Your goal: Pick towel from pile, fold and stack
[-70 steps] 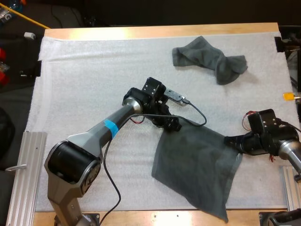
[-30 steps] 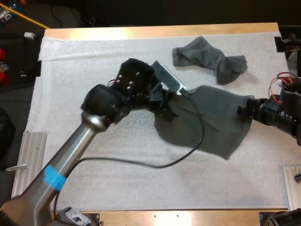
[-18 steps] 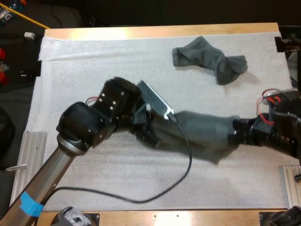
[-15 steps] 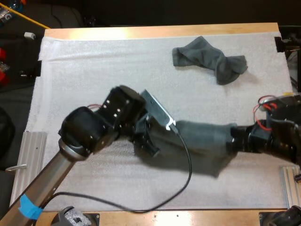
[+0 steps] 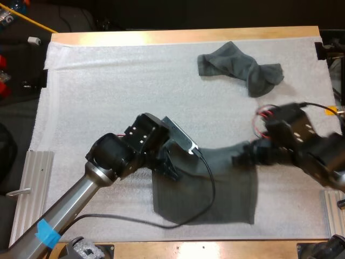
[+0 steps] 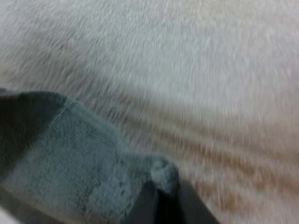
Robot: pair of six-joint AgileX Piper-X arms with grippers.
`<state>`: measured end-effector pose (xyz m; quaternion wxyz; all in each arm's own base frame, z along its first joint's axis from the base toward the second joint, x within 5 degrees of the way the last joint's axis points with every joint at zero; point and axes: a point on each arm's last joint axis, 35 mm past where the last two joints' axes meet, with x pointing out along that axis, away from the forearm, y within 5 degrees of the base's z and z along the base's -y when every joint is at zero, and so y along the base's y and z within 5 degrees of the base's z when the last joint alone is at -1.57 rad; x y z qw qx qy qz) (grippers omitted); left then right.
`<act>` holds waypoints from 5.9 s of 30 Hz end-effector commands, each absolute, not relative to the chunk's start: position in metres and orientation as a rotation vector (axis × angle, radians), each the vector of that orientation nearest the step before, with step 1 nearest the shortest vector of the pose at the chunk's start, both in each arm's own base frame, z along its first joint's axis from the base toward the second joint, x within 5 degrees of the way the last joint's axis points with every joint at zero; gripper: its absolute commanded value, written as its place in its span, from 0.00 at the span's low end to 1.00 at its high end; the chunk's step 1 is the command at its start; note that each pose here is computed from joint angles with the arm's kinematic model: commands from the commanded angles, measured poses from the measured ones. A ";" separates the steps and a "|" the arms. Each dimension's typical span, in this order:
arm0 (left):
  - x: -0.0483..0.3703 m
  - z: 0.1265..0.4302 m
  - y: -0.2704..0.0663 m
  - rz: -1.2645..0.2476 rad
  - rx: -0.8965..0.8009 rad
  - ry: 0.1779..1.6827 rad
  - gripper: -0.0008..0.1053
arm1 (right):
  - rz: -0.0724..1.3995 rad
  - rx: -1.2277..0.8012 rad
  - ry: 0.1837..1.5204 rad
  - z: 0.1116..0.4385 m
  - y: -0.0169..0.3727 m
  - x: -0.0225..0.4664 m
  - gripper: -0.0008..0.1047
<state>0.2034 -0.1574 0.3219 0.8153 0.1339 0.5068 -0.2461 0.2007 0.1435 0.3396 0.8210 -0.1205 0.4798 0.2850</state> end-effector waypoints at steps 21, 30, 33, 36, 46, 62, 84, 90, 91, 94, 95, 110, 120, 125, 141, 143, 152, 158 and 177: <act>0.315 0.226 -0.132 -0.407 0.069 0.953 0.01 | 0.303 -0.268 0.968 0.232 0.186 0.312 0.01; 0.339 0.203 -0.129 -0.372 0.054 0.895 0.01 | 0.190 -0.225 0.942 0.209 0.165 0.343 0.01; 0.343 0.197 -0.131 -0.372 0.053 0.890 0.01 | 0.188 -0.221 0.936 0.205 0.166 0.347 0.01; 0.344 0.193 -0.131 -0.372 0.054 0.895 0.02 | 0.188 -0.220 0.933 0.201 0.167 0.349 0.01; 0.347 0.199 -0.131 -0.328 0.072 0.896 0.62 | 0.244 -0.181 0.938 0.202 0.167 0.350 0.67; 0.284 0.284 -0.104 -0.230 0.095 0.965 0.53 | 0.292 -0.133 1.027 0.279 0.142 0.291 0.67; 0.145 0.330 -0.058 -0.326 -0.101 0.975 0.53 | 0.375 -0.237 1.073 0.331 0.177 0.173 0.67; 0.127 0.330 -0.052 -0.340 -0.099 0.981 0.53 | 0.373 -0.262 1.068 0.329 0.186 0.160 0.67; 0.126 0.329 -0.052 -0.341 -0.099 0.982 0.53 | 0.372 -0.263 1.073 0.327 0.186 0.159 0.67; 0.122 0.327 -0.050 -0.344 -0.101 0.978 0.53 | 0.351 -0.260 1.105 0.312 0.183 0.155 0.67; 0.121 0.326 -0.050 -0.343 -0.101 0.981 0.53 | 0.345 -0.262 1.122 0.303 0.181 0.154 0.67; 0.120 0.325 -0.051 -0.381 -0.119 1.000 0.53 | 0.345 -0.048 1.270 0.208 0.163 0.145 0.67; 0.120 0.324 -0.051 -0.381 -0.119 1.001 0.53 | 0.336 0.241 1.320 0.173 0.138 0.158 0.66; 0.120 0.324 -0.051 -0.381 -0.119 1.001 0.53 | 0.321 0.258 1.336 0.167 0.139 0.160 0.51; 0.120 0.324 -0.051 -0.381 -0.119 1.001 0.53 | 0.296 0.245 1.401 0.143 0.145 0.167 0.37; 0.120 0.324 -0.051 -0.386 -0.121 1.003 0.53 | 0.289 0.241 1.396 0.143 0.145 0.167 0.28; 0.121 0.312 -0.053 -0.419 -0.138 1.030 0.53 | 0.288 0.231 1.390 0.143 0.145 0.167 0.03; 0.124 0.302 -0.055 -0.425 -0.141 1.072 0.53 | 0.293 0.221 1.393 0.143 0.145 0.166 0.01; 0.177 0.229 -0.084 -0.509 -0.238 1.436 0.53 | 0.231 0.070 1.437 0.143 0.133 0.157 0.01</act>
